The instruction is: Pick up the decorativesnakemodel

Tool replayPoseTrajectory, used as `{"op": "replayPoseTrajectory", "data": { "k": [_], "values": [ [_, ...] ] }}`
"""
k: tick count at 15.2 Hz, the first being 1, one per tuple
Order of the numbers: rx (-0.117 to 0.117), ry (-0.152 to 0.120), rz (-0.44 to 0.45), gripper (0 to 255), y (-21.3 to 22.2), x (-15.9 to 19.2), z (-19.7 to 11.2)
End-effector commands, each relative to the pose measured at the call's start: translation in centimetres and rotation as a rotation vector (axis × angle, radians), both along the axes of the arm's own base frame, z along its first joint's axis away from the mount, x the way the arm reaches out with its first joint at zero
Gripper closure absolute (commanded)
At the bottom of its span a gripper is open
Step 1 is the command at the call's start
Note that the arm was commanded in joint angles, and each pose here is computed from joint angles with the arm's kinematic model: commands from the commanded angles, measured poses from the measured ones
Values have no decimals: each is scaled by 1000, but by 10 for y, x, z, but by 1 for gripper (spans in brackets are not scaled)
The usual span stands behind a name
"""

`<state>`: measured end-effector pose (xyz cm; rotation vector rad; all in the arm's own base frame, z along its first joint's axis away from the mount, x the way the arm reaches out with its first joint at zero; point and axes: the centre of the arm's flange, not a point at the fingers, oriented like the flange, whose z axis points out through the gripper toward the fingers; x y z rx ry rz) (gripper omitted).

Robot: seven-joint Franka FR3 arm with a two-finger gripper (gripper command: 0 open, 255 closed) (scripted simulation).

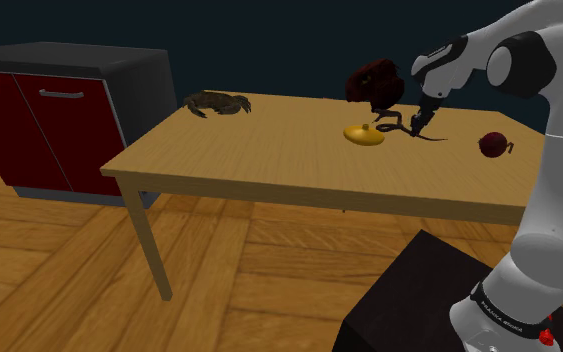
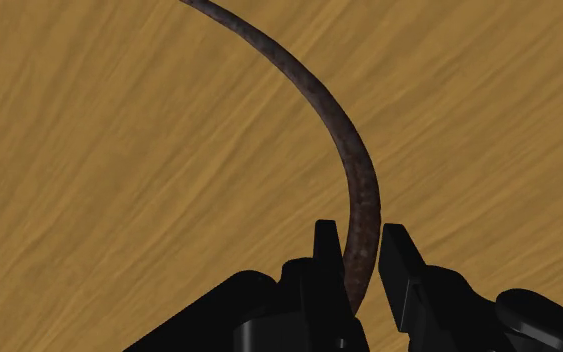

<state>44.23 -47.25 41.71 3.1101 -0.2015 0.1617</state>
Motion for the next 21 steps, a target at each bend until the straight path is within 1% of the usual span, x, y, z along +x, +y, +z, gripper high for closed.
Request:
{"op": "replayPoseTrajectory", "data": {
  "k": [1,4,19,21],
  "values": [
    [0,0,0,255,0,0,0],
    [0,0,0,255,0,0,0],
    [0,0,0,255,0,0,79],
    [0,0,0,255,0,0,80]
  ]
}}
